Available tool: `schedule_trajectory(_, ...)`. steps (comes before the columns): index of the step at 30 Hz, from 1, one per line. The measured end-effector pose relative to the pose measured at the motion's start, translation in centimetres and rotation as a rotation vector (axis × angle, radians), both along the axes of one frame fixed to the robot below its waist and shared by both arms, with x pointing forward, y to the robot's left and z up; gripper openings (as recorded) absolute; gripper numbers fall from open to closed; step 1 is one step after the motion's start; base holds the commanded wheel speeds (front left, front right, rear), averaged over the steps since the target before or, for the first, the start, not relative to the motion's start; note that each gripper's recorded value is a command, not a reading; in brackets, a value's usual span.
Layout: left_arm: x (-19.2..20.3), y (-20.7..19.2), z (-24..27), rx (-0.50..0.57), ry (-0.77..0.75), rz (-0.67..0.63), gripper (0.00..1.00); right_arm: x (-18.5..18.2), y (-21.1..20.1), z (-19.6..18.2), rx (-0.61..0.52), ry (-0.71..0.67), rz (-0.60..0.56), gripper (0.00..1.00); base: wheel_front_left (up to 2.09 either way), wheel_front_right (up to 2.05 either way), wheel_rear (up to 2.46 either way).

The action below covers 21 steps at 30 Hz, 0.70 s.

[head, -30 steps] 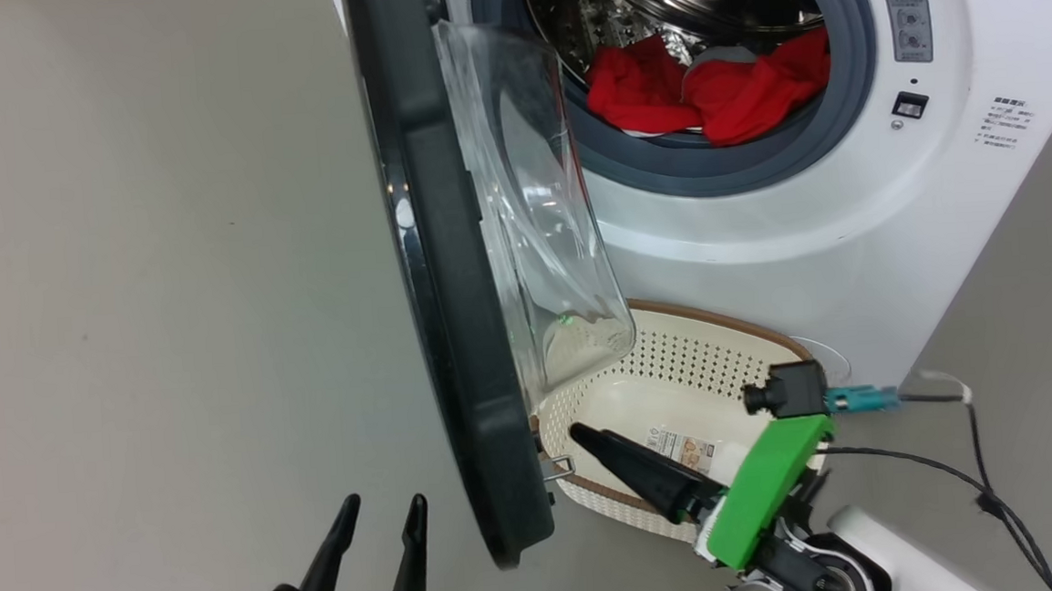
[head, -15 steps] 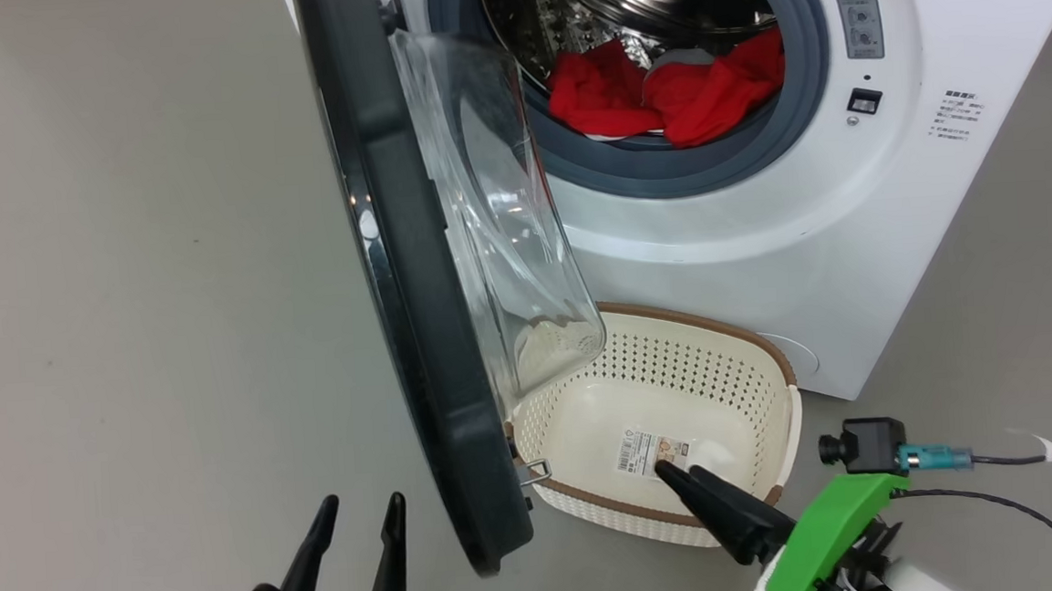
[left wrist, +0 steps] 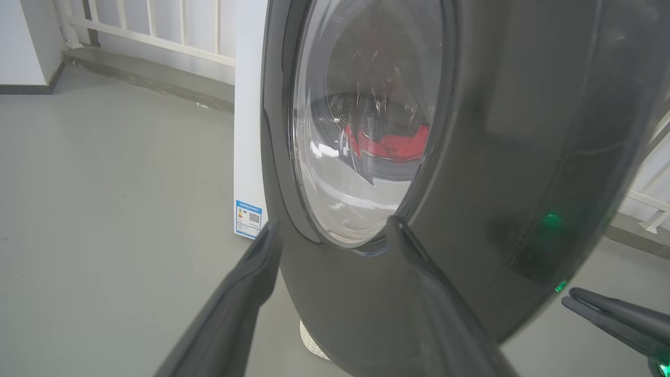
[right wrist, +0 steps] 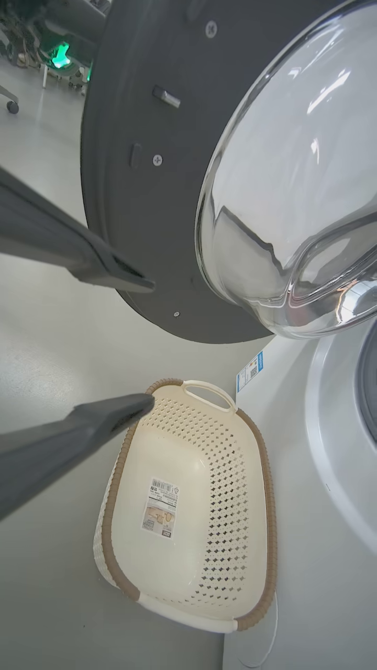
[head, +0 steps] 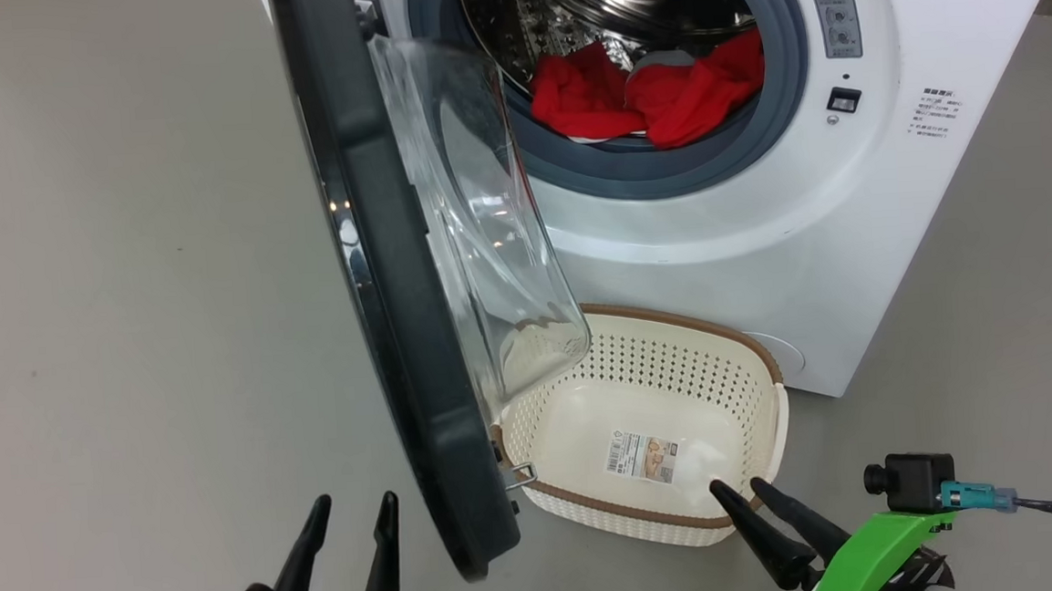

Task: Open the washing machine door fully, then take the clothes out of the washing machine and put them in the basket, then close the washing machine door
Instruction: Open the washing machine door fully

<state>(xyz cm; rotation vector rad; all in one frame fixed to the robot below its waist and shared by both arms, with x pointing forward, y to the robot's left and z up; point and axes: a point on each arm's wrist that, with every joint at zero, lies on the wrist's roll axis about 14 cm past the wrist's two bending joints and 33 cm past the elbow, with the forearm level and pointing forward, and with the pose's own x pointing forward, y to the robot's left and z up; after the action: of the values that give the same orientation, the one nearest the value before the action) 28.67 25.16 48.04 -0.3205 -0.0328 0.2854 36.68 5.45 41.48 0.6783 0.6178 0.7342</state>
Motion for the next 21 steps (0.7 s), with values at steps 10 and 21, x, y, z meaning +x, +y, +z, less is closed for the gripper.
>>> schedule_trajectory(10, 0.2, 0.0, 0.0, 0.0, 0.0, -0.003, 1.0, 3.1, -1.5, 2.1, -0.076, -0.226, -0.04, 1.0, 0.0, 0.0, 0.0)
schedule_trajectory(21, 0.3, -0.1, 0.1, 0.0, -0.006, -0.008, 1.0, 3.4, -3.2, 3.3, -0.189, -0.433, -0.077, 1.0, 0.0, 0.0, 0.0)
